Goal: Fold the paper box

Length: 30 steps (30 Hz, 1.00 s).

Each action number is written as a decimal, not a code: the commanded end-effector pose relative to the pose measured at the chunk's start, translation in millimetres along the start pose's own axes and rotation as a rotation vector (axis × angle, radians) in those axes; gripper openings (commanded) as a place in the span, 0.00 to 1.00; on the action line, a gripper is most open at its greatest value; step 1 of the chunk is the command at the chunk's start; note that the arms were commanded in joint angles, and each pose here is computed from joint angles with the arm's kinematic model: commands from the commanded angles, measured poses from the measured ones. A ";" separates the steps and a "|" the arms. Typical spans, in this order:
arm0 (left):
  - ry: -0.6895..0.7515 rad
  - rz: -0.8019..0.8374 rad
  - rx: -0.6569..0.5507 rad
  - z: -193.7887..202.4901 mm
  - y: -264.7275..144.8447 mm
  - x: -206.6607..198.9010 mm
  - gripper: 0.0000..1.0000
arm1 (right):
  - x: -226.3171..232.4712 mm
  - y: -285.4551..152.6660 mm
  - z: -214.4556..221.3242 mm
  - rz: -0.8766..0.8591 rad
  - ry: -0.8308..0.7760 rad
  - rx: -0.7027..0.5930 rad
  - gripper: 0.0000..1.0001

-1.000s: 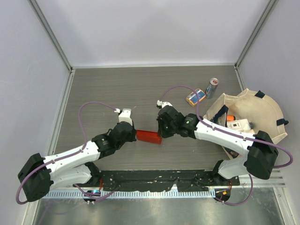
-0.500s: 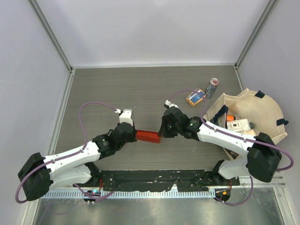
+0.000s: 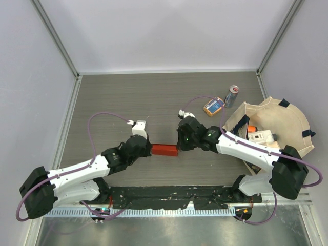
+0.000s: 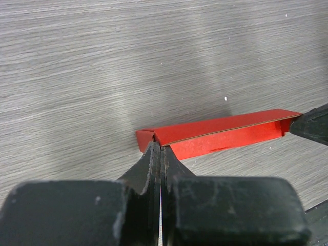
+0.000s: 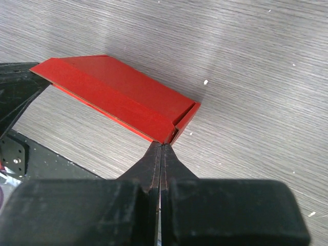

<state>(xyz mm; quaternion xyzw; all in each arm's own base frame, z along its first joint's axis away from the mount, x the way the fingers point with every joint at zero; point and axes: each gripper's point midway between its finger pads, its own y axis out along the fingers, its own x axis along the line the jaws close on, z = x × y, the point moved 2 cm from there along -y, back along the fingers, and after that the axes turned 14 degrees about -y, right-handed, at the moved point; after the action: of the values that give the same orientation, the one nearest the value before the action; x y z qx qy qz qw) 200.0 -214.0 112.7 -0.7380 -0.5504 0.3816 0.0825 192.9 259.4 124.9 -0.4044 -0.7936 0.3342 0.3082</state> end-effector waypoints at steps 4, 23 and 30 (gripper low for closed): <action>-0.011 0.014 0.007 1.7 -0.7 -3.5 0.00 | -5.1 -11.2 -10.8 0.089 -0.124 -0.014 0.01; -0.028 0.004 -0.014 4.7 0.8 -1.8 0.00 | 20.9 -21.0 -3.6 -0.050 -0.029 -0.057 0.32; -0.030 -0.002 -0.047 0.0 -2.8 -0.7 0.00 | 18.9 -39.4 1.9 -0.108 0.251 -0.082 0.61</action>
<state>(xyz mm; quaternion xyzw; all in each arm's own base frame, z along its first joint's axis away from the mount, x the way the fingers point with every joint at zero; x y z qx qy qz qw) 196.7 -218.0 112.4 -0.7373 -0.5495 0.3863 0.0720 165.8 255.3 139.5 -0.3937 -0.8020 0.3140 0.3213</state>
